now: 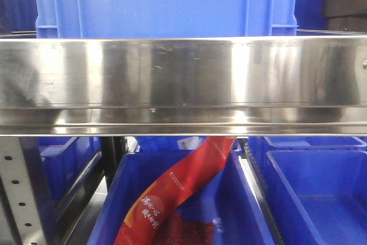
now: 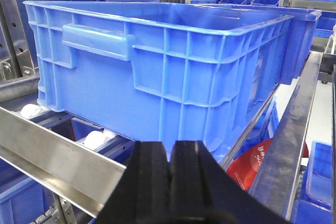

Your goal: Grab block from conveyor and place in blue bin

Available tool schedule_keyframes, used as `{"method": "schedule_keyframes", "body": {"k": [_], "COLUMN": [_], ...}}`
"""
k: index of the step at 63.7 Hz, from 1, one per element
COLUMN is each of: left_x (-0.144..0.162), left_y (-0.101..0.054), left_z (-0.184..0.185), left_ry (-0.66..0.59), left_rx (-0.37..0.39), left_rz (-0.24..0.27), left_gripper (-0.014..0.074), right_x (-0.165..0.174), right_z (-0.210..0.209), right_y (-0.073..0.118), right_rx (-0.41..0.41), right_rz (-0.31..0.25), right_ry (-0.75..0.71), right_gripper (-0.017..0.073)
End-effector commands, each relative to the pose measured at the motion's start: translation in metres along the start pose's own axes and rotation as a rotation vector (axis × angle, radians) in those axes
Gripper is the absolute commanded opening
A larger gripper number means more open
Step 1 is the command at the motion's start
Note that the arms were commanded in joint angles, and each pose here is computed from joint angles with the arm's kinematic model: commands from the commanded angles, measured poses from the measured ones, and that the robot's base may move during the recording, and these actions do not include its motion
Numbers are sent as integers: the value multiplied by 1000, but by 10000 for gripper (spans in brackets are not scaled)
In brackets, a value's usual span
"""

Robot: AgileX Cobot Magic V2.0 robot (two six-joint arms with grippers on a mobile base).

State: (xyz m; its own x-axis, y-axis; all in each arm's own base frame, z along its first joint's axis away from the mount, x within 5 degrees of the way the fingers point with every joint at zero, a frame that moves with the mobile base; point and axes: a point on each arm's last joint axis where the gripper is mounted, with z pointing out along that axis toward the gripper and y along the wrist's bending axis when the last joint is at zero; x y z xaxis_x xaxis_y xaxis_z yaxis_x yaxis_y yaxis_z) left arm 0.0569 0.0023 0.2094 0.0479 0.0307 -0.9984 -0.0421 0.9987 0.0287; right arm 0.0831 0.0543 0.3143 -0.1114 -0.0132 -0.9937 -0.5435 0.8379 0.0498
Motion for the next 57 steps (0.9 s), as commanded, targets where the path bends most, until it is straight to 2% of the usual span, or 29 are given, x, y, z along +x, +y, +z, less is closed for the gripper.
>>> {"method": "schedule_keyframes", "body": {"k": [1,25,36,46,57], "left_x": [-3,-3,-3,-3,-3], "left_y": [0,0,0,0,0], "left_z": [-1,-1,-1,-1,-1], "left_ry": [-29,-29,-29,-29,-29], "left_rx": [-6,-6,-6,-6,-6], "left_rz": [-10,-10,-10,-10,-10], "left_gripper": [-111,-111,-111,-111,-111], "right_x": [-2,-1,10,37,74], "right_z": [-1,-1,-10,-27,-39], "right_y": [0,-2,-17,-28,-31], "right_rx": [3,23,188,368,484], "right_rz": [-7,-5,6,16,13], "right_ry": [-26,-26,-45,-80,-136], "right_gripper": [-162,-162,-162,-162,-162]}}
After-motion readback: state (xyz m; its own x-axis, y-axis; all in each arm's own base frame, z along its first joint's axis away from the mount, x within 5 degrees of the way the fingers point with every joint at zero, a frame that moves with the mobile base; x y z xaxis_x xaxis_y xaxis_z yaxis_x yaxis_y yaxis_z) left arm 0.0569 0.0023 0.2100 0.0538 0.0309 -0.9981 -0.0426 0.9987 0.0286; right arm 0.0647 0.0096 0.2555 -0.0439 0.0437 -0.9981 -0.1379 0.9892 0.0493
